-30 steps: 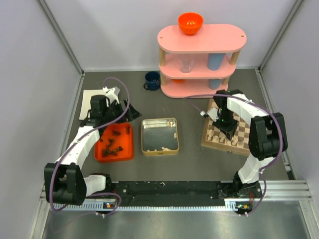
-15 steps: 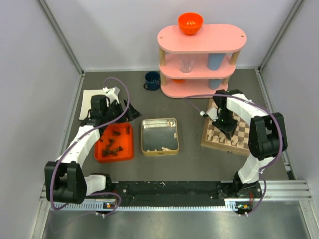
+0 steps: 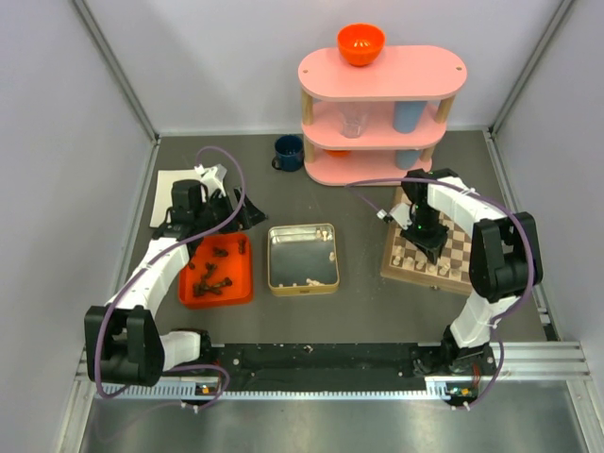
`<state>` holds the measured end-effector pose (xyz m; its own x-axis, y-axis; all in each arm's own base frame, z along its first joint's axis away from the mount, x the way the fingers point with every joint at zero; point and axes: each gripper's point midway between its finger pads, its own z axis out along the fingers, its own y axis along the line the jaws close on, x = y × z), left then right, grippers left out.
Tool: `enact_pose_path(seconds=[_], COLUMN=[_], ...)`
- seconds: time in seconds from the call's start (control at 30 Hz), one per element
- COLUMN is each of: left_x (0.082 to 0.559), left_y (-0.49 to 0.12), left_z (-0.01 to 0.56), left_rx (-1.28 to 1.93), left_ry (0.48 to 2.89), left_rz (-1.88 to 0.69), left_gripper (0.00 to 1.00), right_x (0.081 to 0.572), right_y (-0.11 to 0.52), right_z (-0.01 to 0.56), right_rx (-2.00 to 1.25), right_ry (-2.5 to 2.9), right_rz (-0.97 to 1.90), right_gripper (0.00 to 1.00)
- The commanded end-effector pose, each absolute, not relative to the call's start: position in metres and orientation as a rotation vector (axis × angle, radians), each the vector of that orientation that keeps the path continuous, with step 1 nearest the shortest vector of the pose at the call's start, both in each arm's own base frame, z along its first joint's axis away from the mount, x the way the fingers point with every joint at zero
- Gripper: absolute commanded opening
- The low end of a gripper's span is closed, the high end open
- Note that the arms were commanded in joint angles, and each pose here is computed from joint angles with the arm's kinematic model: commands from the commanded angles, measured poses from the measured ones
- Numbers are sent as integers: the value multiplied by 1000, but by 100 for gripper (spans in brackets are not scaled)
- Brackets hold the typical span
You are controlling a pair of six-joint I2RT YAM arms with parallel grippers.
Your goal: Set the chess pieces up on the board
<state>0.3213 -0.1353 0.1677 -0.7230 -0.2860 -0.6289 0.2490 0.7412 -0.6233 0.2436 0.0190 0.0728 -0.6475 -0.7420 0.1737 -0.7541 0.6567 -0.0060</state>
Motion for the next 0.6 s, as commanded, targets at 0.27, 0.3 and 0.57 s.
enact_pose_path(seconds=[0.27,0.3,0.57], left_x=[327,327,326], left_y=[-137,-136,-137], left_z=[176,176,174], left_rx=[0,-2,-1], left_ry=[2143,2145,2149], left_rz=[-944,-943,-949], left_gripper=[86,86,86], right_x=[246,246,245], right_y=[30,30,29], right_z=[78,79,81], right_rx=[1258,1258,1265], right_ry=[-2742,-2742,-2740], right_rz=[82,82,90], right_gripper=[24,25,25])
